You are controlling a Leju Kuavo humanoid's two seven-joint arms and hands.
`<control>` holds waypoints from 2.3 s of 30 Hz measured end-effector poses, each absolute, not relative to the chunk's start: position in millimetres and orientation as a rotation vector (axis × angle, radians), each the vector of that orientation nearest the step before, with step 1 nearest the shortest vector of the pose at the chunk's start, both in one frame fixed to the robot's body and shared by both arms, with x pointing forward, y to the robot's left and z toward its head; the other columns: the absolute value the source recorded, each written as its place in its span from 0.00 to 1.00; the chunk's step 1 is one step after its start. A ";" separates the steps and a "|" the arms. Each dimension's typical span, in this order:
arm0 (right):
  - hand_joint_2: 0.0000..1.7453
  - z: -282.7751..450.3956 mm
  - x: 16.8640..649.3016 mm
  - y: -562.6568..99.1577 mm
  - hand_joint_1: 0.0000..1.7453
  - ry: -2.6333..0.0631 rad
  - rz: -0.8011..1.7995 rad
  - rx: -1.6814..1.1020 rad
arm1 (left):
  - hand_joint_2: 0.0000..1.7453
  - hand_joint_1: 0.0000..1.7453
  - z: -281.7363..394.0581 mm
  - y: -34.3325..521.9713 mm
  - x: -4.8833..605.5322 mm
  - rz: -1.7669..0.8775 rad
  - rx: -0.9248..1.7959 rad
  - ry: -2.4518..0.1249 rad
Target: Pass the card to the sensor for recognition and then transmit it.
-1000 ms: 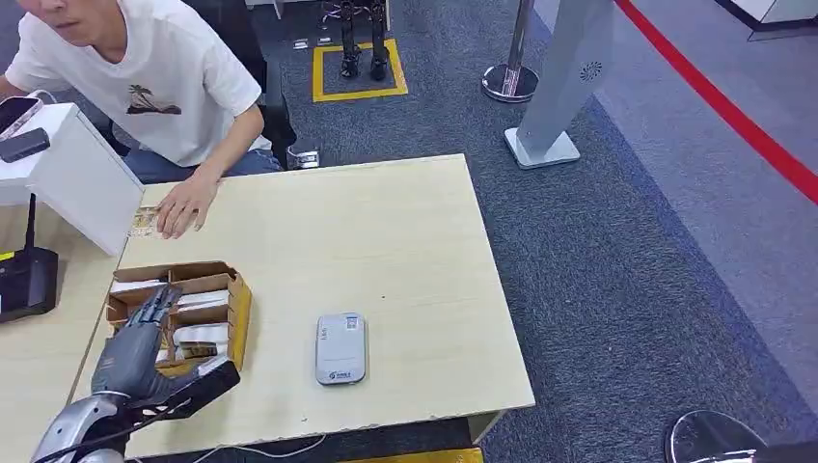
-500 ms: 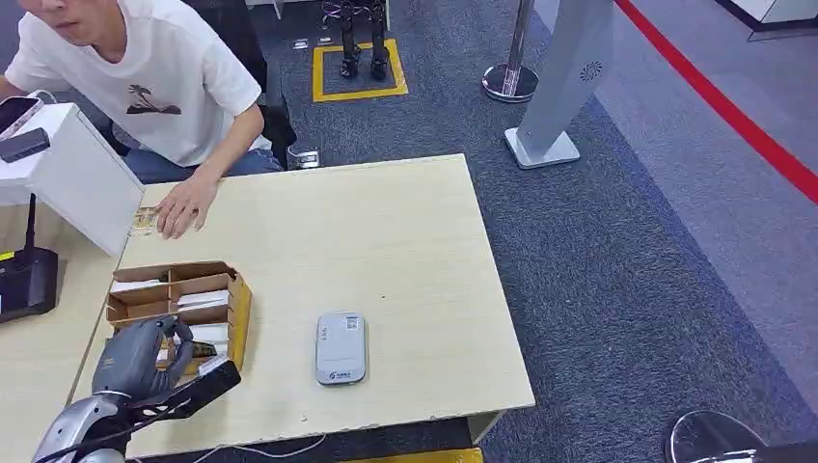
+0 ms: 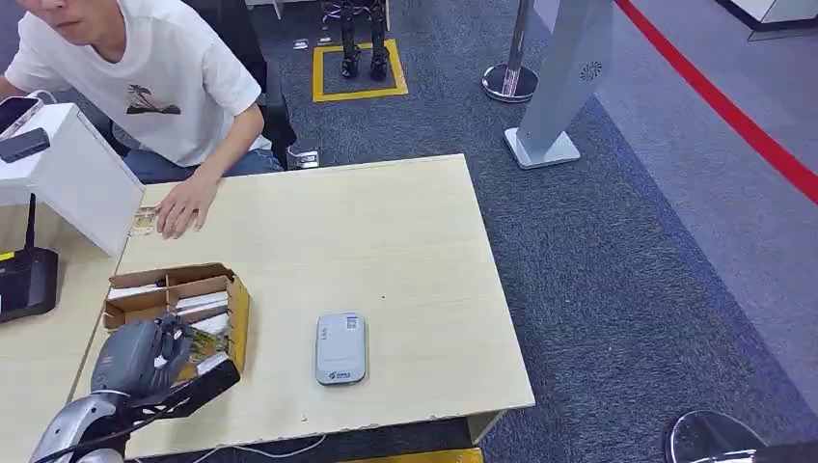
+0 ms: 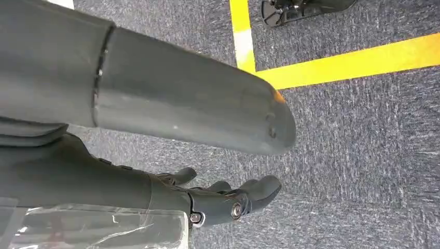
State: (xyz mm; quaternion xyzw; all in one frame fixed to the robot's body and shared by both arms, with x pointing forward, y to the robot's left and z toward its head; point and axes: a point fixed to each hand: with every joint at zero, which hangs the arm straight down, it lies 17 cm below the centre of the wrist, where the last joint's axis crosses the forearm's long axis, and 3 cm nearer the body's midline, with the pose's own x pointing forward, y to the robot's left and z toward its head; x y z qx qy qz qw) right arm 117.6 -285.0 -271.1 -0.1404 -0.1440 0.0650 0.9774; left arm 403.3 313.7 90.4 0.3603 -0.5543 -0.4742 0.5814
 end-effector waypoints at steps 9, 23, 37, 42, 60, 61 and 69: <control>0.00 -270.9 118.3 -285.0 0.00 -0.294 0.131 -0.283 | 1.00 1.00 95.9 311.6 403.7 -1.105 0.845 -1.311; 0.00 -270.8 118.9 -284.8 0.00 -0.298 0.132 -0.282 | 0.00 0.00 104.1 309.3 405.1 -1.106 0.860 -1.337; 0.00 -270.8 118.9 -284.7 0.00 -0.298 0.133 -0.282 | 0.00 0.00 108.2 312.6 407.9 -1.119 0.882 -1.334; 0.00 -270.8 118.9 -284.7 0.00 -0.298 0.133 -0.282 | 0.00 0.00 108.6 312.5 408.1 -1.118 0.881 -1.335; 0.00 -271.8 113.9 -283.4 0.00 -0.293 0.131 -0.275 | 1.00 0.00 119.8 316.2 402.7 -1.126 0.893 -1.351; 0.00 -271.9 113.8 -283.2 0.00 -0.292 0.131 -0.274 | 1.00 0.00 120.1 316.3 402.7 -1.126 0.894 -1.352; 0.00 -272.3 111.6 -281.9 0.00 -0.294 0.130 -0.267 | 1.00 0.00 148.3 345.3 407.9 -1.137 0.917 -1.351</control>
